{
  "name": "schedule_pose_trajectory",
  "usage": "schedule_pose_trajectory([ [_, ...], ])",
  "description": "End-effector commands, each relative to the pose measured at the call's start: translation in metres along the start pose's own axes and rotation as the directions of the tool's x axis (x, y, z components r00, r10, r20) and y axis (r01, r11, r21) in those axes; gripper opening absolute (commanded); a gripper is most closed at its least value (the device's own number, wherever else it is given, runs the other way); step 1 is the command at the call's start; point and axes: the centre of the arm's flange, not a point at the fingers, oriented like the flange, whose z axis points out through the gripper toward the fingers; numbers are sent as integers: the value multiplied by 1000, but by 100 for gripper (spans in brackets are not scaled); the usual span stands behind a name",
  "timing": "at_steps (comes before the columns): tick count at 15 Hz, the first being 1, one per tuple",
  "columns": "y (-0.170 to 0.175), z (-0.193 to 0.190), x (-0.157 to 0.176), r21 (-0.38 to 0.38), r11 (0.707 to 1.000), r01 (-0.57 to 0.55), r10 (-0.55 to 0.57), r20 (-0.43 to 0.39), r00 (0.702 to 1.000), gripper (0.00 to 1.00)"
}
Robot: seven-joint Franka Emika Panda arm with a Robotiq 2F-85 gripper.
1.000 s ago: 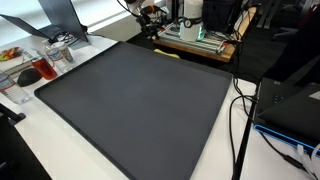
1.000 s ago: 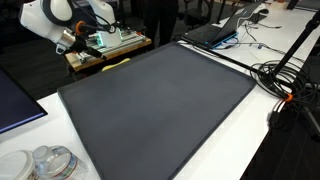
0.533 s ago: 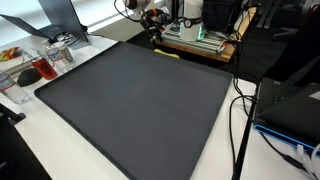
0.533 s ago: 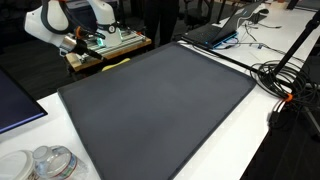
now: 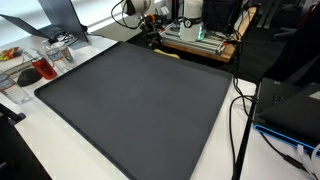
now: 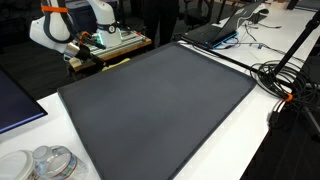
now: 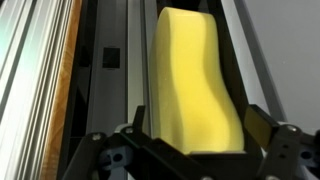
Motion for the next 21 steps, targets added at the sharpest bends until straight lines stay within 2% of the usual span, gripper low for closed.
schedule_pose_trajectory([
  [1, 12, 5, 28, 42, 999, -27, 27, 11, 1000, 100],
  [4, 14, 7, 39, 67, 997, -42, 41, 13, 999, 97],
  [5, 14, 9, 42, 81, 996, -46, 45, 16, 999, 77],
  [7, 10, 12, 46, 102, 993, -52, 50, 21, 999, 70],
  [14, 0, 16, 52, 120, 991, -59, 59, 4, 998, 19],
  [17, 5, 10, 45, 115, 992, -56, 57, -5, 998, 2],
  [21, 27, -12, 23, 69, 997, -47, 50, -43, 998, 1],
])
